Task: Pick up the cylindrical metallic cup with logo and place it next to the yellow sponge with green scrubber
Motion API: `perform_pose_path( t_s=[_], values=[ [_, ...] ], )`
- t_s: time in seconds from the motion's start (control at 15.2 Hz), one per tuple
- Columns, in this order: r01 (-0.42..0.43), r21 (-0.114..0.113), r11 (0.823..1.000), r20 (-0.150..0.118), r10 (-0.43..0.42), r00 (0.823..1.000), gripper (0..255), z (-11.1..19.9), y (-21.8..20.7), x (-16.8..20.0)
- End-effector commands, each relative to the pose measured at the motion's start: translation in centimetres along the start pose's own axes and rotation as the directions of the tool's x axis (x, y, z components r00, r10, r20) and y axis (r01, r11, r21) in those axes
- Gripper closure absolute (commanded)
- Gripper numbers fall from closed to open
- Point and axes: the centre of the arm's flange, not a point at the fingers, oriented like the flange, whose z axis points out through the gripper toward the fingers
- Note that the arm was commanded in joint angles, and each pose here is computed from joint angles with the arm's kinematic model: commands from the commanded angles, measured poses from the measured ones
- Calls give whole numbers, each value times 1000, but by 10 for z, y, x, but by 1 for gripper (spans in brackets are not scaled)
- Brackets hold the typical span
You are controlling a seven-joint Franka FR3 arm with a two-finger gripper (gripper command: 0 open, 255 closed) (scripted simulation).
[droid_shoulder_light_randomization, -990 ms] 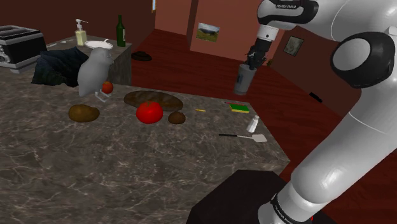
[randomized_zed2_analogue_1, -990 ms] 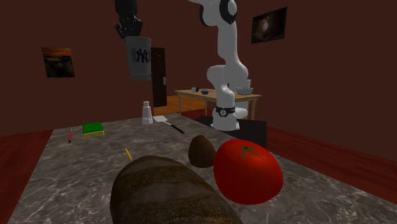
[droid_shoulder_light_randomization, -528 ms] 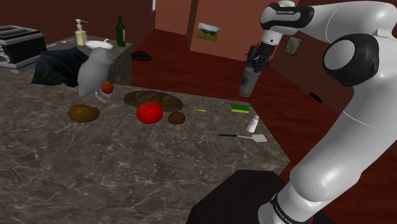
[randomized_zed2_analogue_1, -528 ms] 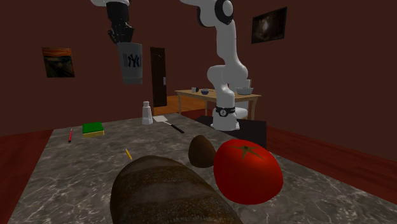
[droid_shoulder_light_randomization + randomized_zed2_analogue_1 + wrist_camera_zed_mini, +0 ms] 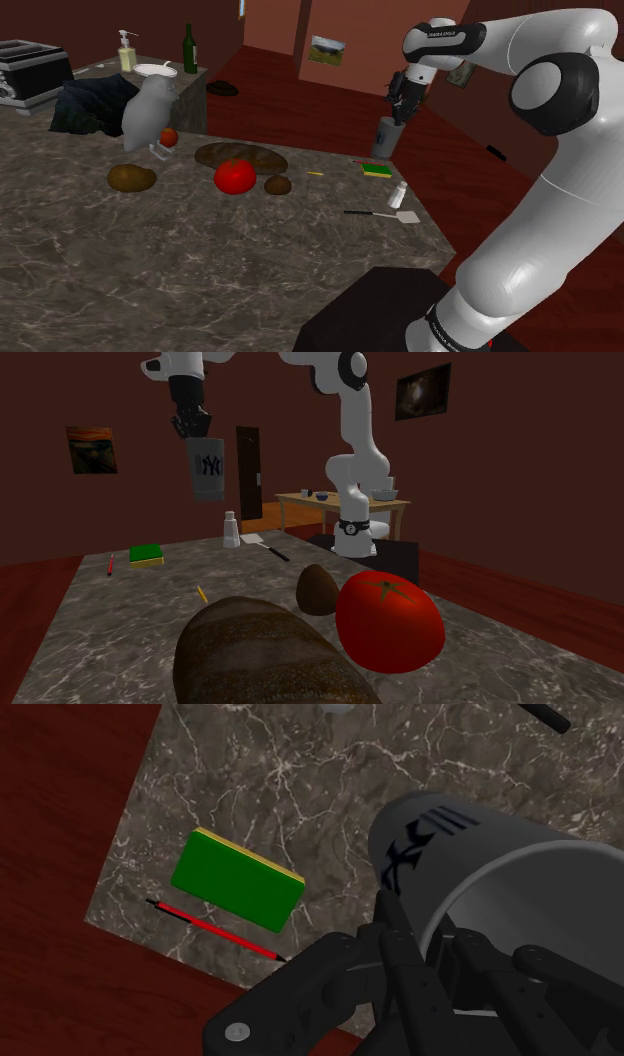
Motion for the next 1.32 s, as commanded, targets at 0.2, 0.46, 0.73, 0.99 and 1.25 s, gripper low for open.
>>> perform_pose_path(
  t_s=[0.2, 0.46, 0.73, 0.99, 1.25],
  values=[
    [0, 0, 1000, -1, 0, 1000, 255, 26, 0, 1],
    [0, 0, 1000, -1, 0, 1000, 255, 47, 1, 1],
    [0, 0, 1000, -1, 0, 1000, 255, 68, 2, 2],
    [0, 0, 1000, -1, 0, 1000, 255, 89, 2, 3],
    [0, 0, 1000, -1, 0, 1000, 255, 110, 3, 3]
  ],
)
